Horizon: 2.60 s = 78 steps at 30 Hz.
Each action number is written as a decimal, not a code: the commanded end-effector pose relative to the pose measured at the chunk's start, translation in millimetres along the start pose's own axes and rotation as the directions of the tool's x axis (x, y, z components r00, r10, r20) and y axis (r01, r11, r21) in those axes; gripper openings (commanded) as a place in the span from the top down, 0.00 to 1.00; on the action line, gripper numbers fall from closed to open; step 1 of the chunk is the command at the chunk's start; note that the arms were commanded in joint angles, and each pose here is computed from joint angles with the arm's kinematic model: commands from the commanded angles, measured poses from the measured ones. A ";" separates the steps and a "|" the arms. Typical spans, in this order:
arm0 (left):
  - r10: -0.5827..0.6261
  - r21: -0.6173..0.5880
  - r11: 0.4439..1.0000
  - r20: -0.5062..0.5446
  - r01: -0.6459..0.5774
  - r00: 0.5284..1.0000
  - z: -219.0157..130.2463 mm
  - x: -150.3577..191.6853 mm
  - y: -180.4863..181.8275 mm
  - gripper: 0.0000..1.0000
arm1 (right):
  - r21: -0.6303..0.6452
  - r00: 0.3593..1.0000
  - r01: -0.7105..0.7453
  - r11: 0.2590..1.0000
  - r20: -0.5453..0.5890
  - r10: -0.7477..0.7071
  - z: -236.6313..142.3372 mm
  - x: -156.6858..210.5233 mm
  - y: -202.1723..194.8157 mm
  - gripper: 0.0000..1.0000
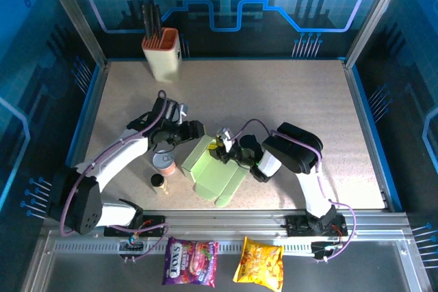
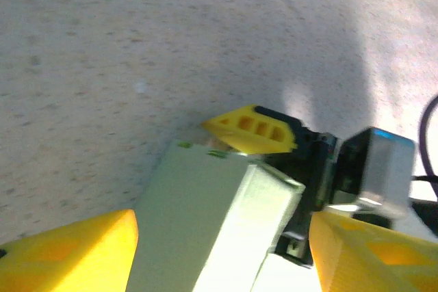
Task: Fold the paper box
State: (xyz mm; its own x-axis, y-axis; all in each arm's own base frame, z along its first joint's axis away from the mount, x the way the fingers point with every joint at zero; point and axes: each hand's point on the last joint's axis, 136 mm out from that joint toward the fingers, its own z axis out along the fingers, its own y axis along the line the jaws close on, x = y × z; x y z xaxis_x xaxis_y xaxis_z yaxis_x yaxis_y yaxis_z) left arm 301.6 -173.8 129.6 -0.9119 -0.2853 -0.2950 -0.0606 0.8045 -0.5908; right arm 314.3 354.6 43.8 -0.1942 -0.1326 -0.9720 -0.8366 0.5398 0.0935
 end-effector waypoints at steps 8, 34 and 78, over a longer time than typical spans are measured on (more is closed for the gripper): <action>-0.104 -0.025 0.995 -0.141 0.101 0.985 25.2 19.7 36.9 0.46 | 0.030 1.000 0.004 1.000 -0.010 -0.004 6.7 7.0 -2.9 0.72; -0.091 -0.009 0.996 -0.328 0.093 0.940 75.5 52.3 33.0 0.52 | 0.258 0.997 0.062 0.964 -0.051 -0.051 3.6 6.9 -21.6 1.00; -0.040 0.017 0.999 -0.314 0.048 0.948 63.5 36.0 19.7 0.55 | 0.134 0.993 0.050 0.990 0.099 -0.064 0.7 -48.2 -9.0 0.84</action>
State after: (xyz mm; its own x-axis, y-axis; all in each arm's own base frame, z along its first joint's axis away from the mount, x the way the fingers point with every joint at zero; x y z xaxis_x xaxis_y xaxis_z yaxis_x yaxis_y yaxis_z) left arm 303.7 -185.6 60.4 -0.9766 -0.2061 -0.0617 -0.1327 0.8028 -0.5813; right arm 316.3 350.7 72.7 -0.1327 -0.1271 -0.9830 -0.7875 0.6157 0.0267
